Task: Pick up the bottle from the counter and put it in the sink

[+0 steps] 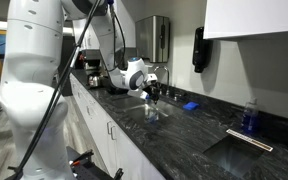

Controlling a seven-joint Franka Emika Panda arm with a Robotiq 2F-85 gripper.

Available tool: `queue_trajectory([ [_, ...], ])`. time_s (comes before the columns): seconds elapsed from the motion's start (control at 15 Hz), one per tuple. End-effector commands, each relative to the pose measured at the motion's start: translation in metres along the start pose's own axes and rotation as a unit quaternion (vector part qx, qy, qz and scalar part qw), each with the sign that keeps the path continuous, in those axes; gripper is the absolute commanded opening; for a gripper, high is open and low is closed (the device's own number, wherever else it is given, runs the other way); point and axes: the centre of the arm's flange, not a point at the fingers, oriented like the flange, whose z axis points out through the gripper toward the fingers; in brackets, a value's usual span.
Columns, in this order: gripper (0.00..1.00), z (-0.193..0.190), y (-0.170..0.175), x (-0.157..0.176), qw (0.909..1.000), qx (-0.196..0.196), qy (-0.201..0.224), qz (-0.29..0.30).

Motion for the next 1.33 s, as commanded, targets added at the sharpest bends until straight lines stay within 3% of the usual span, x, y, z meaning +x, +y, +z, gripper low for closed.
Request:
queue_trajectory([
  [0.0,1.00,-0.034,0.016,0.000,0.9996,-0.001,-0.027,-0.007],
  [0.73,1.00,-0.145,0.029,0.034,0.9880,-0.004,-0.141,-0.064],
  [1.07,1.00,-0.179,0.035,0.042,0.9837,0.002,-0.163,-0.076],
  [1.27,1.00,-0.176,0.032,0.040,0.9861,-0.004,-0.153,-0.066],
])
